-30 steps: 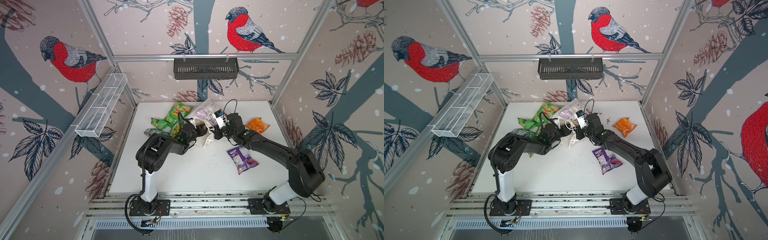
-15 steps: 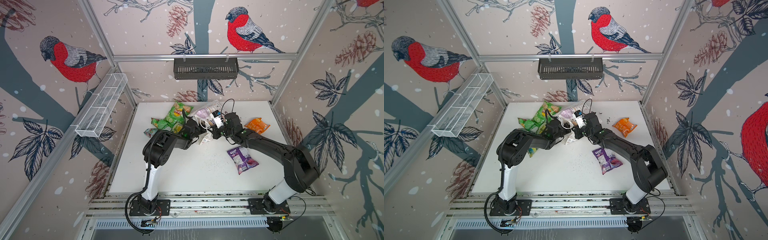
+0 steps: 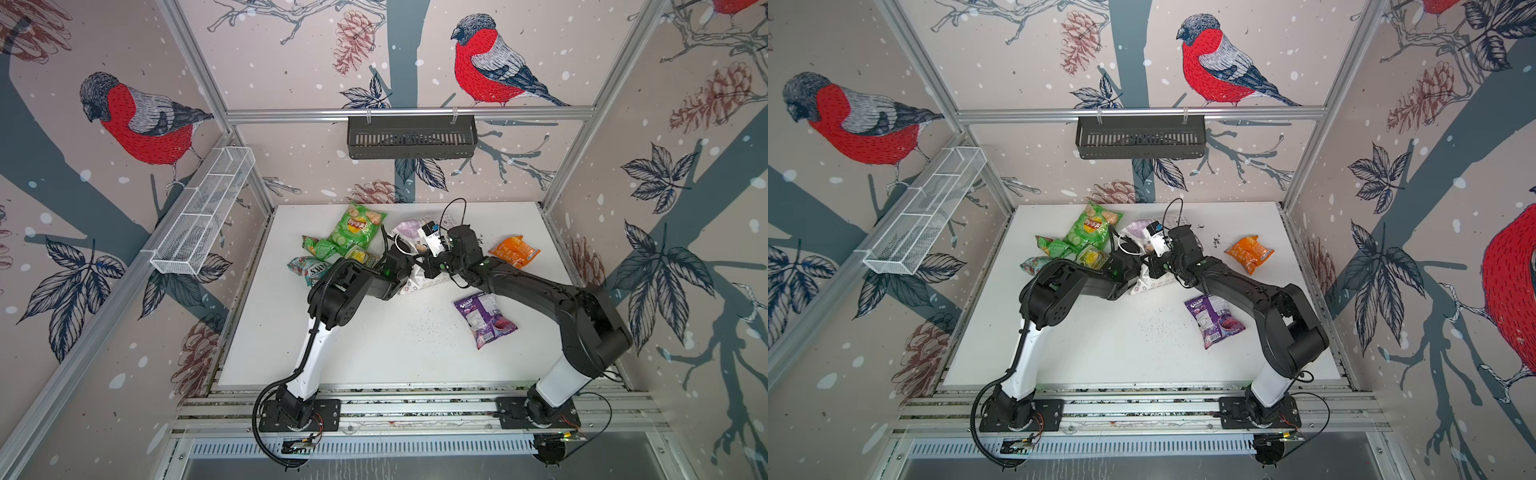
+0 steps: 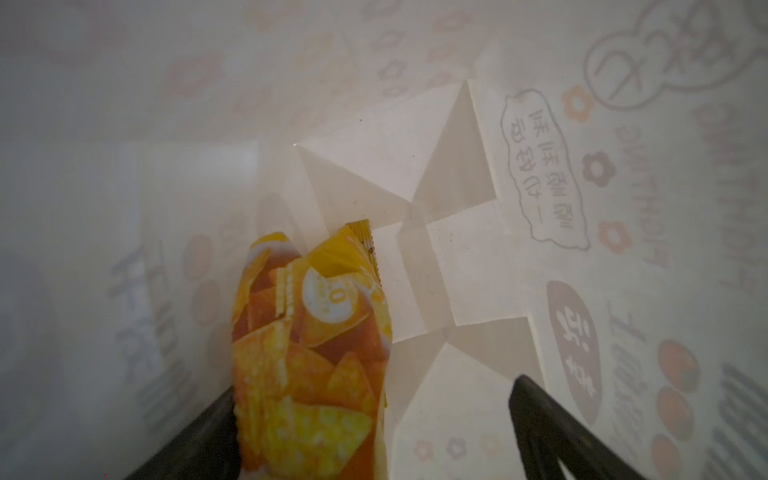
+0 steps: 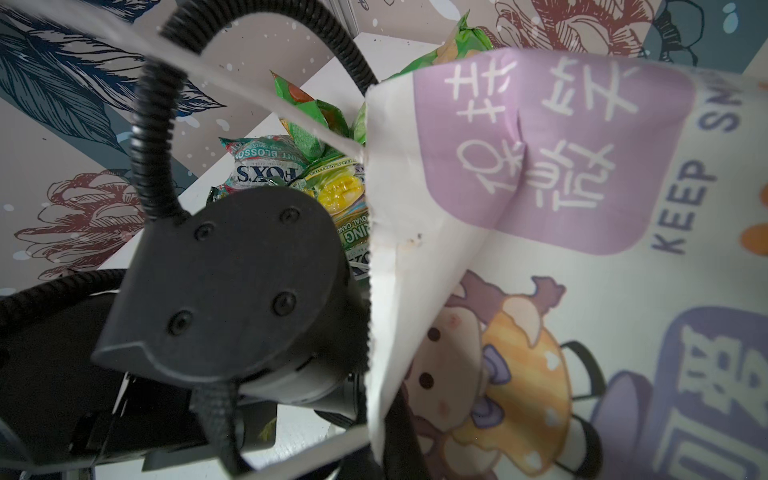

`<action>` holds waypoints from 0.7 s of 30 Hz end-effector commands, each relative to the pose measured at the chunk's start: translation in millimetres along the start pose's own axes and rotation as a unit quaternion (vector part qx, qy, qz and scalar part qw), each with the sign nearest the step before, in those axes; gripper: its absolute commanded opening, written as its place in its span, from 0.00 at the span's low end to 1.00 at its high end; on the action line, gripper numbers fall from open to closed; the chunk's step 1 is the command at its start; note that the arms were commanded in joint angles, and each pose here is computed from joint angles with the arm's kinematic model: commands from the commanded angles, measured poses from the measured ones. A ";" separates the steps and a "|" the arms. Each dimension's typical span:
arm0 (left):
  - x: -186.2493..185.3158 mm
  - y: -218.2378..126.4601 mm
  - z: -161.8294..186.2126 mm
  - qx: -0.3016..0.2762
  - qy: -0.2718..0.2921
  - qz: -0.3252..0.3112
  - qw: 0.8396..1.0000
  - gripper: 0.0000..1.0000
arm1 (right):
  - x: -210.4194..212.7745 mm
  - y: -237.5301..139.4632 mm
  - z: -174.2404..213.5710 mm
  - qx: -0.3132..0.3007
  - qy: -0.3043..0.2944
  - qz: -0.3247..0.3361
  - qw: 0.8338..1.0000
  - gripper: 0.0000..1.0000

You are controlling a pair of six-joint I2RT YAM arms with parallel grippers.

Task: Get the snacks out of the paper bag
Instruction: 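Lift the yellow packet with the left gripper while the right gripper holds the rim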

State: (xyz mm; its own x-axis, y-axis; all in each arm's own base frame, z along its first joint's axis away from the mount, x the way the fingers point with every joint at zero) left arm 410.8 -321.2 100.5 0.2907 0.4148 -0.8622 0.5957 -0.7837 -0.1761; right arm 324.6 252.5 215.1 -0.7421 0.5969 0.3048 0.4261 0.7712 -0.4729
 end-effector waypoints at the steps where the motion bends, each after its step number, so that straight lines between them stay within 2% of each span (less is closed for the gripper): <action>1: -7.5 4.6 3.0 -0.002 0.010 0.034 0.999 0.83 | 5.6 -0.4 -4.2 -0.018 -0.004 -0.037 0.999 0.00; 5: -4.6 8.6 9.9 0.000 0.008 0.035 0.999 0.63 | 3.9 -2.5 -3.2 -0.021 -0.001 -0.037 0.999 0.00; 11: -2.2 19.2 14.3 0.006 0.017 0.022 1.000 0.58 | -2.4 -11.1 0.4 -0.036 0.013 -0.044 0.998 0.00; 12: -1.0 21.7 16.1 0.005 0.017 0.019 1.000 0.53 | -3.1 -12.2 1.1 -0.038 0.015 -0.045 0.998 0.00; 14: -0.7 29.8 19.1 0.016 0.017 0.022 1.000 0.25 | -5.7 -14.0 2.5 -0.041 0.018 -0.045 0.998 0.00; 20: 2.6 27.3 18.3 0.007 0.036 -0.005 0.999 0.00 | -12.8 -19.9 4.6 -0.045 0.024 -0.038 0.998 0.00; 21: 1.5 25.6 17.3 0.005 0.041 -0.009 0.999 0.00 | -14.6 -21.0 5.1 -0.046 0.026 -0.036 0.998 0.00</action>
State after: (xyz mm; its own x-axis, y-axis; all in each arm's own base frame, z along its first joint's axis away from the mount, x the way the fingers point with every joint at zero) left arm 413.6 -349.9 80.7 0.3146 0.4268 -0.8479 0.5735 -0.7972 -0.1885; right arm 325.2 225.5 206.9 -0.7099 0.6011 0.3672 0.4443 0.7866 -0.4287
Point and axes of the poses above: each gripper's point midway between its finger pads, its own y axis out along the fingers, its own x axis along the line the jaws close on, z = x × y, the point moved 9 cm from there along -y, back along the fingers
